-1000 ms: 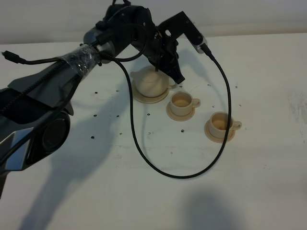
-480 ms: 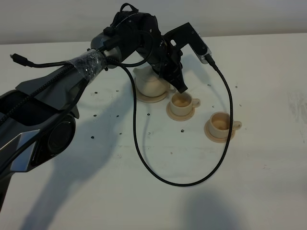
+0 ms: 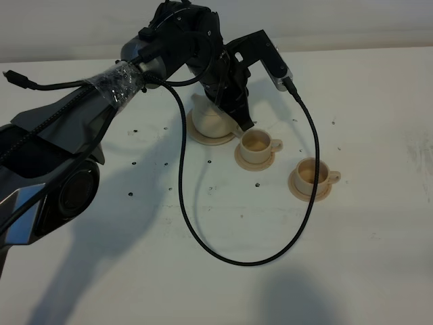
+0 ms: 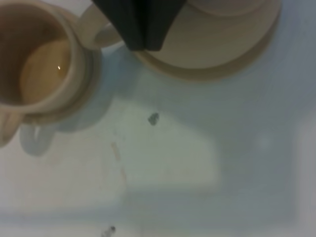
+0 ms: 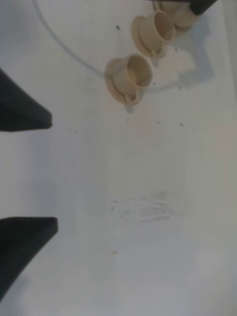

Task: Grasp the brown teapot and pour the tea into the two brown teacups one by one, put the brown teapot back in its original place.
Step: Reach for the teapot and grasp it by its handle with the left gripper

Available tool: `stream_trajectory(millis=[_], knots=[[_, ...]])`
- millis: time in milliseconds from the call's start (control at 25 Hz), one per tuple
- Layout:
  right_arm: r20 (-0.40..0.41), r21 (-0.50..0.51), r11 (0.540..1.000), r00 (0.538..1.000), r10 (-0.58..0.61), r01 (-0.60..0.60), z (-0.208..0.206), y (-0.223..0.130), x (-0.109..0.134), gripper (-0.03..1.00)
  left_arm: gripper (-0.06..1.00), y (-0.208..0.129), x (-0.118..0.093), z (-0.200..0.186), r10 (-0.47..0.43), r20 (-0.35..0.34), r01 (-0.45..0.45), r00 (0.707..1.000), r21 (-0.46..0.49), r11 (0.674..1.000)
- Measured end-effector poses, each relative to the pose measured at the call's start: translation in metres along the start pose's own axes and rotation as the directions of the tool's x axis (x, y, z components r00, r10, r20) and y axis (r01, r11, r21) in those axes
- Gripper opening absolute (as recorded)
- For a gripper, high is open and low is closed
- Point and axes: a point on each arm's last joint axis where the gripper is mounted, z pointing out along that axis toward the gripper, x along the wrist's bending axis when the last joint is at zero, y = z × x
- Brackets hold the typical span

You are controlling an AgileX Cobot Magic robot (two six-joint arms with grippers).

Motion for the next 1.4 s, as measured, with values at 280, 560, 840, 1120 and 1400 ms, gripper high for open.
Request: stream_trajectory(millis=[280, 560, 840, 1120, 1400], knots=[[0.000, 0.000, 1.000, 1.000, 0.000, 0.000, 0.000, 0.000, 0.000, 0.41, -0.05, 0.000, 0.000, 0.000, 0.007, 0.004, -0.007, 1.000, 0.005, 1.000], [0.011, -0.001, 1.000, 1.000, 0.006, -0.006, 0.000, 0.000, 0.000, 0.41, -0.05, 0.002, 0.000, 0.000, 0.005, -0.003, -0.005, 1.000, -0.017, 1.000], [0.018, -0.002, 1.000, 1.000, 0.010, -0.010, 0.000, 0.000, 0.000, 0.41, -0.05, 0.009, 0.000, 0.001, -0.007, -0.021, 0.005, 1.000, -0.083, 0.997], [0.018, -0.002, 1.000, 1.000, 0.011, -0.011, 0.000, 0.000, 0.000, 0.41, -0.05, 0.009, -0.008, 0.019, -0.010, 0.011, 0.011, 1.000, -0.077, 0.997], [0.018, -0.002, 1.000, 1.000, 0.011, -0.011, 0.000, 0.000, 0.000, 0.41, -0.05, 0.004, -0.010, 0.020, 0.000, 0.034, 0.001, 0.999, -0.029, 1.000]])
